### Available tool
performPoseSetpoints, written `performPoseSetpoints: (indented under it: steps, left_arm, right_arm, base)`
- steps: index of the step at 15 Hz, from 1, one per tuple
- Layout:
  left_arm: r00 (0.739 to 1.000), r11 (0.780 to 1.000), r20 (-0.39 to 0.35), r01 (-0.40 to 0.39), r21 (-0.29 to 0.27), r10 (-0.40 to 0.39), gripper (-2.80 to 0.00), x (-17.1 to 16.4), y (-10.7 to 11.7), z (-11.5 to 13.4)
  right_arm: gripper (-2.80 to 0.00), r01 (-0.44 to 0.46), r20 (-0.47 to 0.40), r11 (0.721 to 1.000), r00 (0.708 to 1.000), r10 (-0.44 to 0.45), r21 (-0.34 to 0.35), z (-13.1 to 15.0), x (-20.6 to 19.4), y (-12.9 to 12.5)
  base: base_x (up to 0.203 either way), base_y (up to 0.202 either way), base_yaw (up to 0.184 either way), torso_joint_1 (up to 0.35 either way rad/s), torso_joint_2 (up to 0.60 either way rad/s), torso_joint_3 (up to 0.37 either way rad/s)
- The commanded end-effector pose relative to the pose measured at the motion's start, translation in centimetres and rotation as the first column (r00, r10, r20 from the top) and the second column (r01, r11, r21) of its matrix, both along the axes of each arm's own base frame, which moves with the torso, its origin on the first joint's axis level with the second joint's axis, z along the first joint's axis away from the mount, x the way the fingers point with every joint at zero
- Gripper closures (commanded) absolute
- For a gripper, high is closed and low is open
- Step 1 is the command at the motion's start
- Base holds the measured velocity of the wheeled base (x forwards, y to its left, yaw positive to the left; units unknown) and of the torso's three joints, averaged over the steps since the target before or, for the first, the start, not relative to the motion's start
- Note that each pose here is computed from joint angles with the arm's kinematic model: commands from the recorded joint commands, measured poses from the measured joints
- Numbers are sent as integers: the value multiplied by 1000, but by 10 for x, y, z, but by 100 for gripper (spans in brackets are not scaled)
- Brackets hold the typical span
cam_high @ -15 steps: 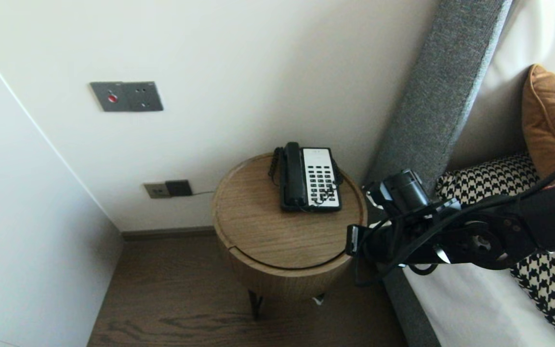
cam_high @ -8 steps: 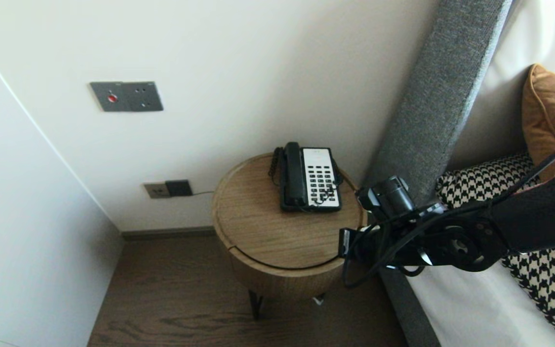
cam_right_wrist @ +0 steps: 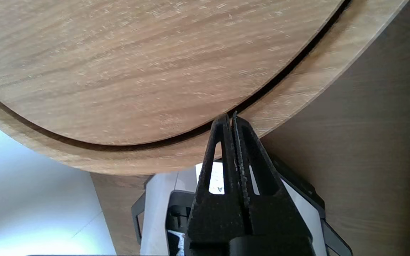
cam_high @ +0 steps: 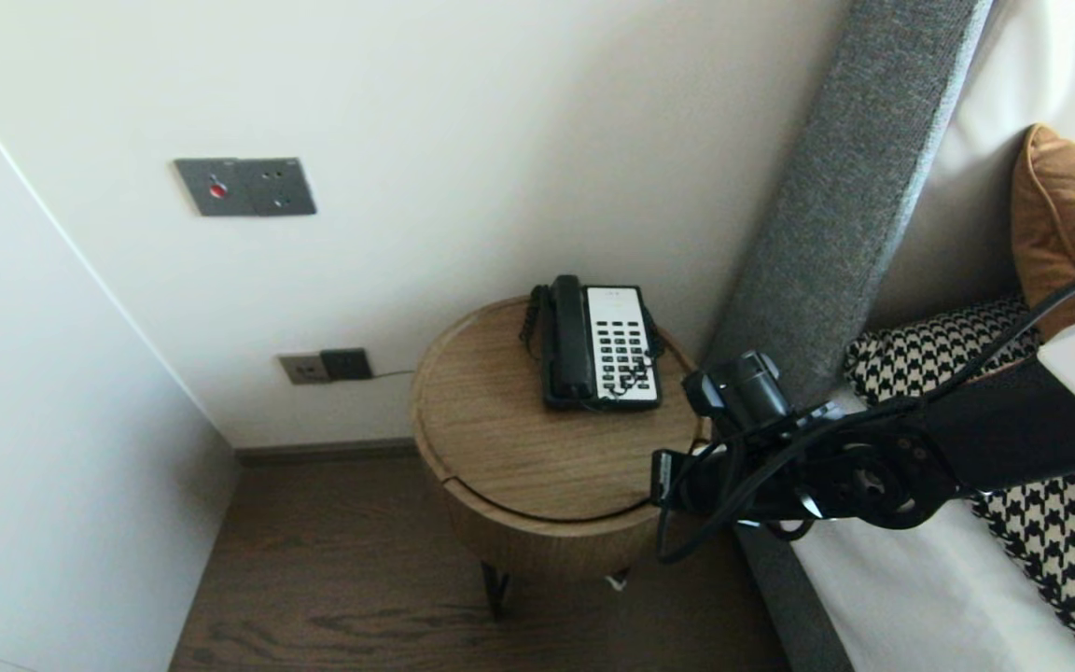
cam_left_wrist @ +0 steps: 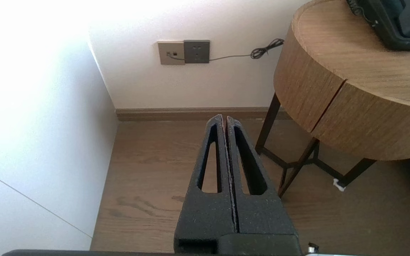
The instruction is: Open the nightstand drawer
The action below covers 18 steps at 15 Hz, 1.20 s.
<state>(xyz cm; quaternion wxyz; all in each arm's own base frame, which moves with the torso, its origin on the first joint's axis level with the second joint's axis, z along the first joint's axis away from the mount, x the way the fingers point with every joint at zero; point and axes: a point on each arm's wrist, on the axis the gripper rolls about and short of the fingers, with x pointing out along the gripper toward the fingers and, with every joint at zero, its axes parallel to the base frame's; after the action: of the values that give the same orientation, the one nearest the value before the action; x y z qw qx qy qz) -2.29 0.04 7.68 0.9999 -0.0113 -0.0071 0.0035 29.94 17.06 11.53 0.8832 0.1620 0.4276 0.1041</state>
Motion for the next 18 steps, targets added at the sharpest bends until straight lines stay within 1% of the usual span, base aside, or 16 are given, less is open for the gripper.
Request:
performPoseSetpoints:
  steps: [1,7,10,12,16,18]
  left_arm:
    - [1000,1000,1,1,0,-1,0,0,0,0]
    - [1000,1000,1,0,0,0,0,0,0,0]
    - [1000,1000,0,0,0,0,0,0,0,0]
    - [1000,1000,1,0,0,0,0,0,0,0]
    - [1000,1000,1,0,0,0,0,0,0,0]
    - [1000,1000,1,0,0,0,0,0,0,0]
  right_arm:
    - [0,2,-15,1000,1000,-2,-6,-4,0,0]
    - [0,0,-40,1000,999,-1,-18,-10,-9,-4]
    - [0,0,-36,1000,999,-1,-18,-10,-18,-9]
    - [0,-1,-60,1000,998,-1,-29,-15,-27,-15]
    - [0,-16,-69,999,998,14,-35,-27,-47,-21]
    - [0,-32,-87,998,996,28,-46,-35,-59,-23]
  base:
    - [0,0,0,0,0,0]
    - [0,0,0,0,0,0]
    - [0,0,0,0,0,0]
    - [0,0,0,0,0,0]
    - [0,0,0,0,0,0]
    - [0,0,0,0,0,0]
